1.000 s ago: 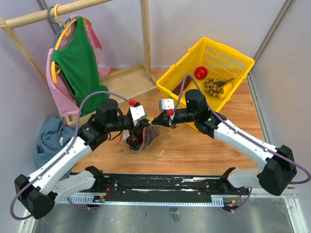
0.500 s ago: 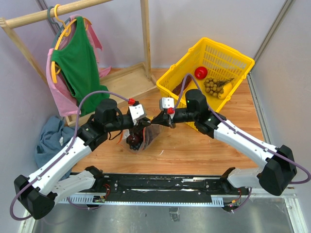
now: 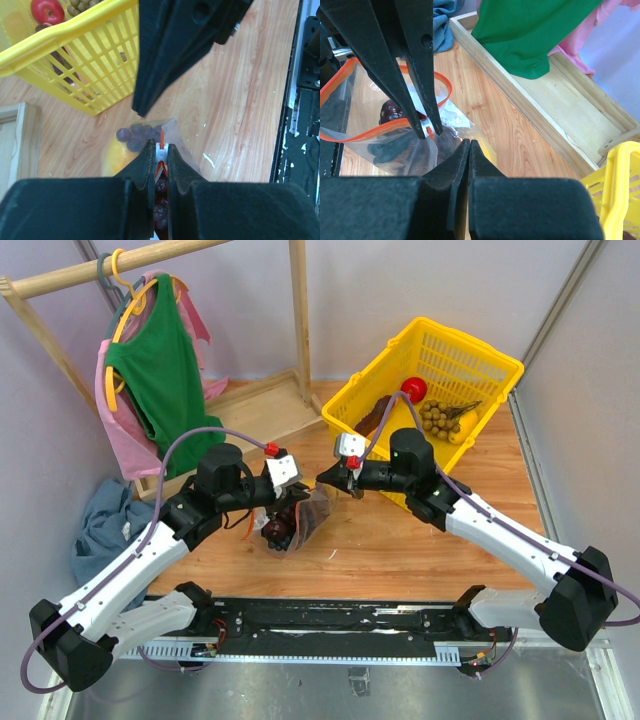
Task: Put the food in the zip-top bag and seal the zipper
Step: Zip the zipper food storage bag at the center of the board.
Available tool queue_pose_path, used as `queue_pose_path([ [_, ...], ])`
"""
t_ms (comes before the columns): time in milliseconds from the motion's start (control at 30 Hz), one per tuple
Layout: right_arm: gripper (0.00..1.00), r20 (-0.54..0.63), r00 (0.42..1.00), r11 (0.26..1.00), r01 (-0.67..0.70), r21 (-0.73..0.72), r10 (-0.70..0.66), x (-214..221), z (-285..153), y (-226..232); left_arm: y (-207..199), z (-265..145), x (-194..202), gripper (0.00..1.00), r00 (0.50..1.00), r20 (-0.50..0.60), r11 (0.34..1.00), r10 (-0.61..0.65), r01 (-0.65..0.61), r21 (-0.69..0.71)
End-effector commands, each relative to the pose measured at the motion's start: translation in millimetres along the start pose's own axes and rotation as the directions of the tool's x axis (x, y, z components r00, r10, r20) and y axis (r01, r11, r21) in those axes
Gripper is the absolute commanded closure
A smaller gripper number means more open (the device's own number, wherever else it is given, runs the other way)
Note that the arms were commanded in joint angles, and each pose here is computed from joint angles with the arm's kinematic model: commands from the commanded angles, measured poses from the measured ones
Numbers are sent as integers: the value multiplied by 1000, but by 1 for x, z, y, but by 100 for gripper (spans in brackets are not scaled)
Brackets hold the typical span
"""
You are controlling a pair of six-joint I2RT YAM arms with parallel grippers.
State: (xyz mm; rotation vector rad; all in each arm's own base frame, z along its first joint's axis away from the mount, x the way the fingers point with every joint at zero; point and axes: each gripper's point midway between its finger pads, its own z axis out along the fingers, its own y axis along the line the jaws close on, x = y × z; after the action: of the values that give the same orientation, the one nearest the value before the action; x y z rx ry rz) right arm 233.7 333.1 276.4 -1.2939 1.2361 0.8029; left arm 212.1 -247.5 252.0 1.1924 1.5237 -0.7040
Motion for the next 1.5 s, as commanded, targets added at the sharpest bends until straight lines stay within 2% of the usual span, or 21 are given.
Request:
queue_pose_path([
  [0, 99, 44, 999, 1000, 29, -11, -28, -12, -5, -1, 2, -4, -13, 100, 999, 37, 999, 31, -31, -14],
  [167, 72, 46, 997, 986, 67, -153, -61, -10, -7, 24, 3, -5, -14, 100, 999, 38, 999, 38, -37, -12],
  [367, 60, 42, 997, 972, 69, -225, -61, -8, 2, 29, 0, -5, -15, 100, 998, 45, 999, 45, -46, 7],
  [600, 56, 7, 1000, 962, 30, -271, -29, 9, 20, 30, -3, -5, -17, 100, 997, 53, 999, 48, -49, 22],
  [700, 57, 3, 1000, 960, 26, -280, -26, 12, 24, 29, -4, -5, -17, 100, 997, 54, 998, 47, -48, 28],
  [733, 62, 5, 1000, 958, 23, -286, -23, 12, 25, 29, -5, -5, -17, 100, 998, 53, 998, 45, -46, 31],
  [767, 68, 10, 1000, 957, 24, -289, -22, 10, 25, 29, -5, -5, -17, 100, 998, 52, 998, 44, -45, 32],
  [867, 97, 21, 1000, 956, 28, -291, -23, 5, 25, 29, -7, -6, -14, 100, 999, 41, 999, 30, -32, 36],
  [900, 99, 21, 999, 957, 31, -288, -26, 5, 24, 29, -7, -6, -14, 99, 999, 37, 999, 27, -28, 38],
  [1267, 99, 105, 994, 991, 55, -125, -42, -16, 11, 10, 0, -10, -7, 95, 1000, -14, 1000, -15, 14, -17],
  [1467, 99, 108, 994, 997, 41, -70, -34, -16, 8, 3, 9, -14, -3, 93, 999, -37, 996, -33, 30, -79],
])
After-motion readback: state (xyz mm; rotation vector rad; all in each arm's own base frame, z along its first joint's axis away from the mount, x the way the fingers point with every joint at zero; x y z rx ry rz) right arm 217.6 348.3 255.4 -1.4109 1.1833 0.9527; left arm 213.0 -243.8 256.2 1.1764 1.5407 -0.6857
